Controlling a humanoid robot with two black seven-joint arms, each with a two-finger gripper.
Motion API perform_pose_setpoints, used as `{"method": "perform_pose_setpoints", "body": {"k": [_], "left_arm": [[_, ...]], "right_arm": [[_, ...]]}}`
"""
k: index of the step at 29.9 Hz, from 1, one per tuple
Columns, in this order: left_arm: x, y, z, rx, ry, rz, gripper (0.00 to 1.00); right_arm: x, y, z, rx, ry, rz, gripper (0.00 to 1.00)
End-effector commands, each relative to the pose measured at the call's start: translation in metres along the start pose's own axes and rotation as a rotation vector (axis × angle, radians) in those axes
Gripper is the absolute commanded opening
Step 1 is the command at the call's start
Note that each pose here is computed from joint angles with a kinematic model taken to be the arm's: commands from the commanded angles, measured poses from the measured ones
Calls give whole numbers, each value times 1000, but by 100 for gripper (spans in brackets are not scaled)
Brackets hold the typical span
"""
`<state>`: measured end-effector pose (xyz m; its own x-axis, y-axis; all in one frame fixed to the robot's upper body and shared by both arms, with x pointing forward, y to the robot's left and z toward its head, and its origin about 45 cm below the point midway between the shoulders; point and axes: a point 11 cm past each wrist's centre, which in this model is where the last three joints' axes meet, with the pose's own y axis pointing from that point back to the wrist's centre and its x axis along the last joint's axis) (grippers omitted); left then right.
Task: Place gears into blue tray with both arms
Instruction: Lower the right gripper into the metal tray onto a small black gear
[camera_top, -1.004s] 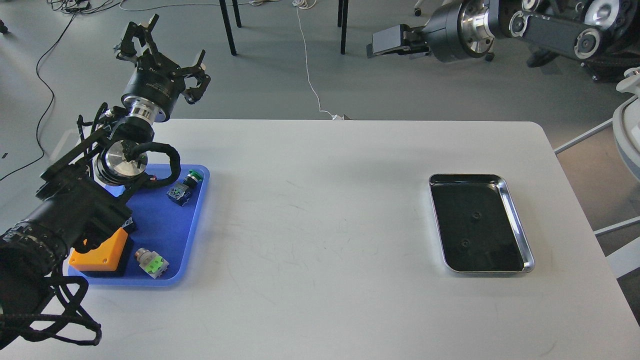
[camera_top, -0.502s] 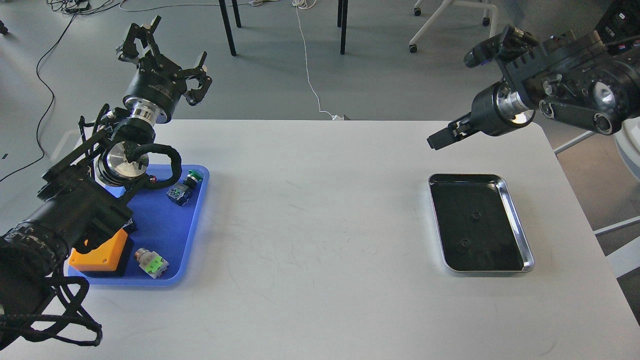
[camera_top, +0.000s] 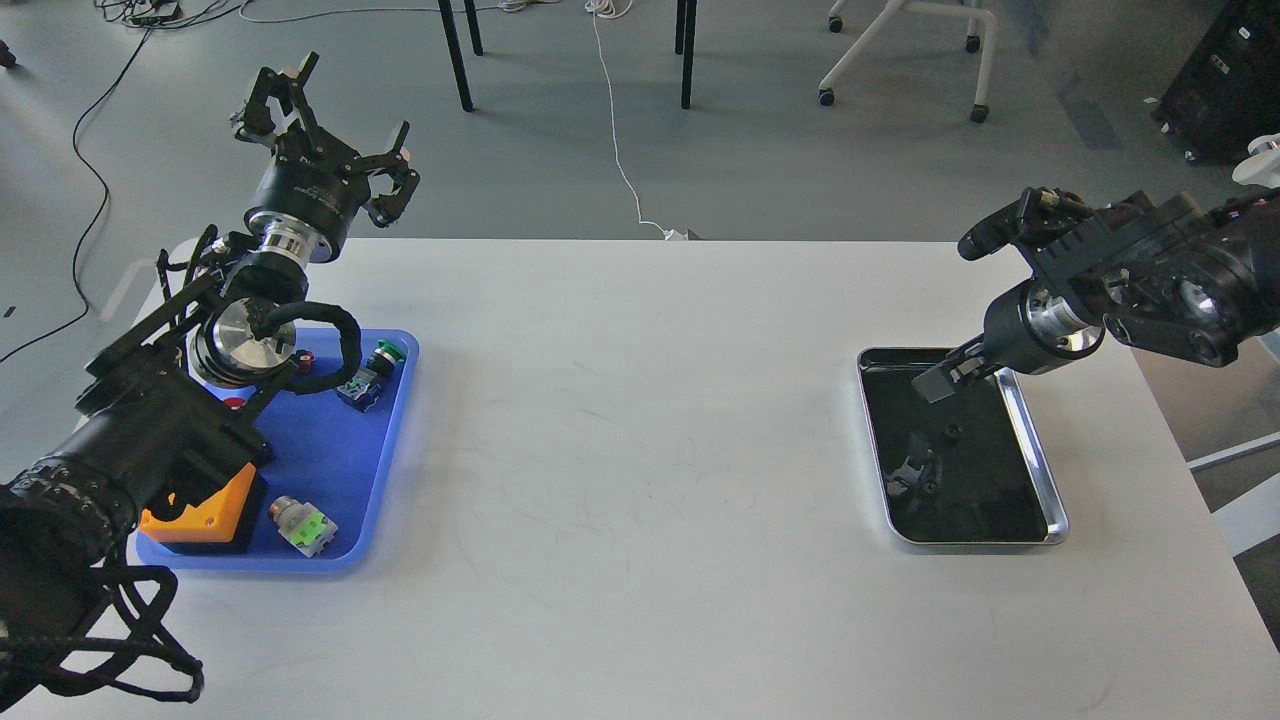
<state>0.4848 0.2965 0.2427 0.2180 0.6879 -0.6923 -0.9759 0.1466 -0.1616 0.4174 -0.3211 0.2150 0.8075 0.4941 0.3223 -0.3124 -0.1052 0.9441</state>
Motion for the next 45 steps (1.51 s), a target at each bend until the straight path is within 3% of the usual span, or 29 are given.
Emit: {"method": "perform_pose_setpoints", "body": {"k": [1, 13, 25, 45], "left_arm": [[-2, 0, -4, 13, 1, -4, 98], [-6, -3, -5, 12, 1, -7, 98], [-8, -5, -2, 9, -4, -16, 98], [-5, -4, 2, 7, -12, -12, 98]], "right_arm": [[-20, -7, 7, -4, -24, -34, 65], [-46, -24, 18, -6, -68, -47, 59], [-38, -38, -2, 59, -97, -8, 57], [-44, -48, 2, 23, -86, -20, 53]]}}
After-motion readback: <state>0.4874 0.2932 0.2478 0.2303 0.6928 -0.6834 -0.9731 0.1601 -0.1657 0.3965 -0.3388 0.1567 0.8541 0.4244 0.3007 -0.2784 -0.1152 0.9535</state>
